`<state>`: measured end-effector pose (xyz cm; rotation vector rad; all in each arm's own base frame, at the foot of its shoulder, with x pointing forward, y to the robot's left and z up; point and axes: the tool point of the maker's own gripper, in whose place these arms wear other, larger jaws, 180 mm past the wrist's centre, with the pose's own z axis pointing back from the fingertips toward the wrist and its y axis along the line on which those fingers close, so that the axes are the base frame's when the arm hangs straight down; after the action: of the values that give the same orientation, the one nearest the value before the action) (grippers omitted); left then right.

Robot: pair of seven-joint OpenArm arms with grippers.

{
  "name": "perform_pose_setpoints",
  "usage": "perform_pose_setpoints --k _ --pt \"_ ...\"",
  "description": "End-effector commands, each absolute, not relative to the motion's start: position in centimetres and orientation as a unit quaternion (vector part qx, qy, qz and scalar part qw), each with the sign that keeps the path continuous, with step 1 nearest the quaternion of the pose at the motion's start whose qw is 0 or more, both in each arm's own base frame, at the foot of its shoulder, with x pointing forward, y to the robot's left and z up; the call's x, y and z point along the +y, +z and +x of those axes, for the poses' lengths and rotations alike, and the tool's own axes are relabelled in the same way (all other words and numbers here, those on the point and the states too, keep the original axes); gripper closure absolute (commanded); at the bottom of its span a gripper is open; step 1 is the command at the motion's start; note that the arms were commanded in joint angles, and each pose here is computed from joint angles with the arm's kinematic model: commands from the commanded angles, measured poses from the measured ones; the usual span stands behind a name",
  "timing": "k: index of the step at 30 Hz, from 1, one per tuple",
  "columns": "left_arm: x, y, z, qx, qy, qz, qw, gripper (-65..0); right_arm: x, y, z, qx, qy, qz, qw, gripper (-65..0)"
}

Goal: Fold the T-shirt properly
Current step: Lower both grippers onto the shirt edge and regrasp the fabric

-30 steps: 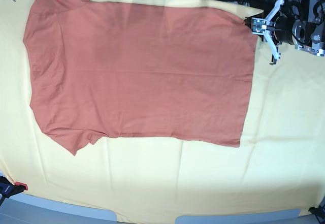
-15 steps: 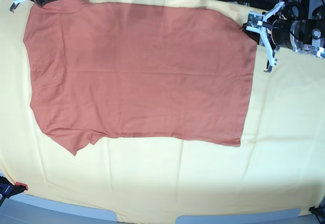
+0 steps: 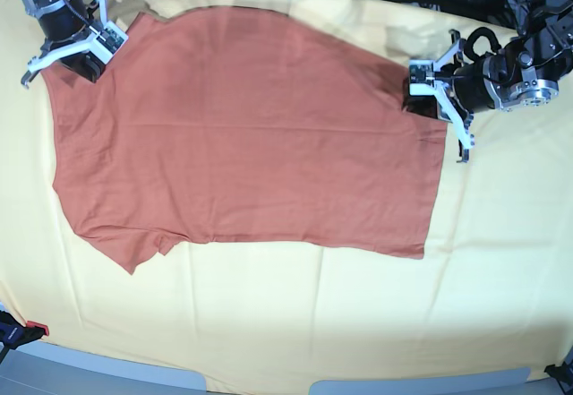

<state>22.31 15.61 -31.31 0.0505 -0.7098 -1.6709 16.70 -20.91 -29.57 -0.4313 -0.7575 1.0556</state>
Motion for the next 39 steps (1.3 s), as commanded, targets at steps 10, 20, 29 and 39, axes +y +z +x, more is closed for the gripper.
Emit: perform_pose_setpoints --k 10,20,29,39 --pt "16.2 -31.3 26.0 -0.36 -0.679 0.079 0.635 0.0 -22.5 -31.1 20.2 -0.367 0.473 -0.184 0.78 0.0" --pt "16.8 -29.9 28.1 -0.397 -0.656 0.137 0.627 0.0 -25.1 -32.4 21.9 -0.352 0.458 -0.204 0.79 0.0" --pt "17.4 -30.0 28.3 -0.389 -0.654 0.152 0.63 0.0 -26.0 -31.5 22.9 -0.382 0.425 -0.23 0.788 0.0" --pt "17.5 -29.7 28.8 -0.404 -0.631 0.163 0.642 0.0 -24.5 -32.3 22.6 -0.376 0.432 -0.177 0.8 0.0"
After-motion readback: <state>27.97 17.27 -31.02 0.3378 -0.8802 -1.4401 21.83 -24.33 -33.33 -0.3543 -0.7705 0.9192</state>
